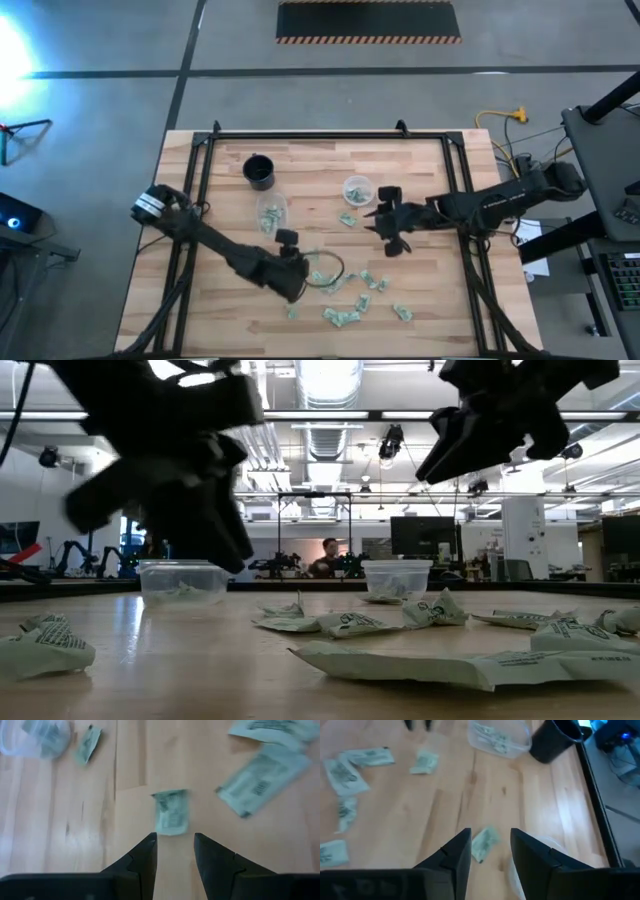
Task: Pick and place items into bin
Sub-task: Put the stevia packet into the left transparent bin
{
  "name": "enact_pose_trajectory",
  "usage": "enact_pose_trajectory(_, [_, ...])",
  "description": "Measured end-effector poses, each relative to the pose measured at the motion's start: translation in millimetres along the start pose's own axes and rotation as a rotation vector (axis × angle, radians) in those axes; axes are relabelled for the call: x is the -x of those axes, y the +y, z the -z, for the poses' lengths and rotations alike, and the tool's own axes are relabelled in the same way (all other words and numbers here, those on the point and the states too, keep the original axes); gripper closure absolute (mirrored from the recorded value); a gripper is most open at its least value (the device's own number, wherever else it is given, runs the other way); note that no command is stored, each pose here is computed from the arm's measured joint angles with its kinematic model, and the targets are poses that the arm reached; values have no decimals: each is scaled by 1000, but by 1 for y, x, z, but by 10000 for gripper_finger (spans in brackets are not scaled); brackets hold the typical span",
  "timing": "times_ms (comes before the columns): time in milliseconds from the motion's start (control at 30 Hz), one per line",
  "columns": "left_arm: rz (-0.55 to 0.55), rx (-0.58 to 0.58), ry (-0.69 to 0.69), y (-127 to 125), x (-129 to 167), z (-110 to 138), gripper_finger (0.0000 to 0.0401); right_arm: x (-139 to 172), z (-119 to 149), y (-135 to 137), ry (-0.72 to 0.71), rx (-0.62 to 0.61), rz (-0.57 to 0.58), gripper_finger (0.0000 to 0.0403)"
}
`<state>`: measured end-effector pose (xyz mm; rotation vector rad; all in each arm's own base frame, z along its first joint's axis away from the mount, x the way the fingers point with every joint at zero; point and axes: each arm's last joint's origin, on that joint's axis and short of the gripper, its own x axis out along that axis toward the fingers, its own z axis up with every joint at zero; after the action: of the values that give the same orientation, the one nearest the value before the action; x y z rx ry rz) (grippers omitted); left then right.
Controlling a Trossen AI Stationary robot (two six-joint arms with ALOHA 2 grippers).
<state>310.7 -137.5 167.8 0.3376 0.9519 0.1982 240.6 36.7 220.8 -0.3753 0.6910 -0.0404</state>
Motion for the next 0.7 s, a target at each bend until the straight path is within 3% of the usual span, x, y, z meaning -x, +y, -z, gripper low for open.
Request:
enact_pose_trajectory(233, [141,49,35,16,-15,-9,288,6,-1,17,0,32,-55,280])
enact_pose_trajectory(700, [113,9,109,24,-44,-3,288,12,-2,19,-10,13,-67,289])
